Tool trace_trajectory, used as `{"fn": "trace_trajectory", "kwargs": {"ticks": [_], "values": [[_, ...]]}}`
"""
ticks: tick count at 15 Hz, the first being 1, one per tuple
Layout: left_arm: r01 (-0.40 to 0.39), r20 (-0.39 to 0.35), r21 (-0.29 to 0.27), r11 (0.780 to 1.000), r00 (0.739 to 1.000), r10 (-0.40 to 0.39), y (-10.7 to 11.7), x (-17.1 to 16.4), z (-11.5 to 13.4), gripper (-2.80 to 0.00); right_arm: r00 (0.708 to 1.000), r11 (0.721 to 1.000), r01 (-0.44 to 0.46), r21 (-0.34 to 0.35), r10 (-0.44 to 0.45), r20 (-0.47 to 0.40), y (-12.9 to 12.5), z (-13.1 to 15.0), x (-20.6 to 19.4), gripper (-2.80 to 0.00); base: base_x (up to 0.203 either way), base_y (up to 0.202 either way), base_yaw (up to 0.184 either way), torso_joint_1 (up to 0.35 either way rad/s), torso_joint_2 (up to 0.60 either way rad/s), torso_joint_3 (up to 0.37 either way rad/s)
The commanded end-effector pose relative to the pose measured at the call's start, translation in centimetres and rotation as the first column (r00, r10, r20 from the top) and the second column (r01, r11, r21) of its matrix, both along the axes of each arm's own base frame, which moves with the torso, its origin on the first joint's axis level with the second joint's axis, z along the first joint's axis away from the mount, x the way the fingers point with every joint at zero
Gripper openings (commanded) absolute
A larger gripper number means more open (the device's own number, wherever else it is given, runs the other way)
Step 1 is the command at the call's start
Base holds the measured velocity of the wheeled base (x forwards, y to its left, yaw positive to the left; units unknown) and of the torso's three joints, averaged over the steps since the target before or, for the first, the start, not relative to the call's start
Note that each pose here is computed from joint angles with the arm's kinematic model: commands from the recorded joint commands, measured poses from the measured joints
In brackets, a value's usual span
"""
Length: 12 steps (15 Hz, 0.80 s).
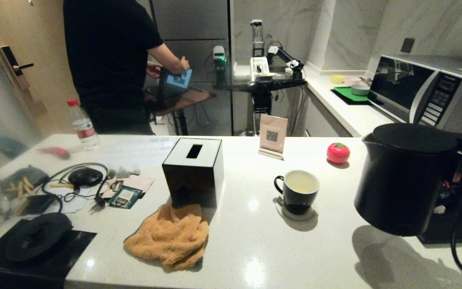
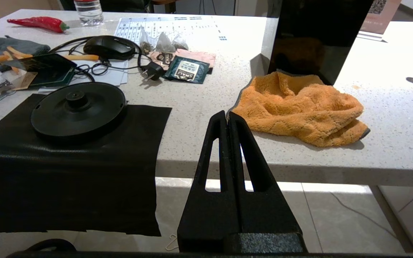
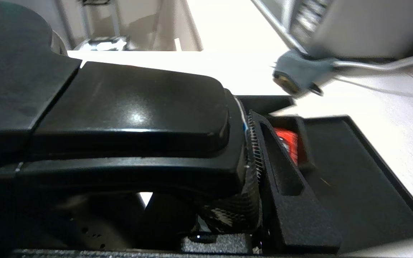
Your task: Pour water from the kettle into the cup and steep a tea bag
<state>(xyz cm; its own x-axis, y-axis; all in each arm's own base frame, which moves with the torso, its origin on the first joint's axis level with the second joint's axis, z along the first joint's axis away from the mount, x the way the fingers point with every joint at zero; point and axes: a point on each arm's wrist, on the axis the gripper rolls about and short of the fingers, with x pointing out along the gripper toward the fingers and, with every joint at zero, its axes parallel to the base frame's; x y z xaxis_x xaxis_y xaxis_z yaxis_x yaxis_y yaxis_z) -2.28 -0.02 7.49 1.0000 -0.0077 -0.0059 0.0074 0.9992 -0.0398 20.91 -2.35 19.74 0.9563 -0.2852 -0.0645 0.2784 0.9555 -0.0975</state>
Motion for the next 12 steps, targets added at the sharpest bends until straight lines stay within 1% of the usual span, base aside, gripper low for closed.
{"fn": "trace_trajectory", "kwargs": {"ticks": [1, 4, 6, 9, 12], "values": [[0.0, 0.0, 0.0, 1.0, 1.0, 0.0, 0.0, 0.0, 0.0, -2.8, 0.997, 0.998, 0.065, 0.003, -0.065, 0.043, -1.1, 0.6, -1.9, -2.8, 0.0, 0.0, 0.0, 0.0, 0.0, 0.0], [0.0, 0.0, 0.0, 1.0, 1.0, 0.0, 0.0, 0.0, 0.0, -2.8, 0.983, 0.983, 0.181, 0.005, -0.181, 0.042, -3.0, 0.9, -3.5, -2.8, 0.0, 0.0, 0.0, 0.0, 0.0, 0.0], [0.0, 0.0, 0.0, 1.0, 1.0, 0.0, 0.0, 0.0, 0.0, -2.8, 0.966, 0.967, 0.253, 0.005, -0.253, 0.053, -4.2, 1.3, -4.2, -2.8, 0.0, 0.0, 0.0, 0.0, 0.0, 0.0], [0.0, 0.0, 0.0, 1.0, 1.0, 0.0, 0.0, 0.0, 0.0, -2.8, 0.923, 0.924, 0.382, 0.007, -0.381, 0.049, -6.5, 1.5, -5.1, -2.8, 0.0, 0.0, 0.0, 0.0, 0.0, 0.0], [0.0, 0.0, 0.0, 1.0, 1.0, 0.0, 0.0, 0.0, 0.0, -2.8, 0.871, 0.872, 0.488, 0.044, -0.49, 0.041, -8.6, 2.1, -5.7, -2.8, 0.0, 0.0, 0.0, 0.0, 0.0, 0.0]]}}
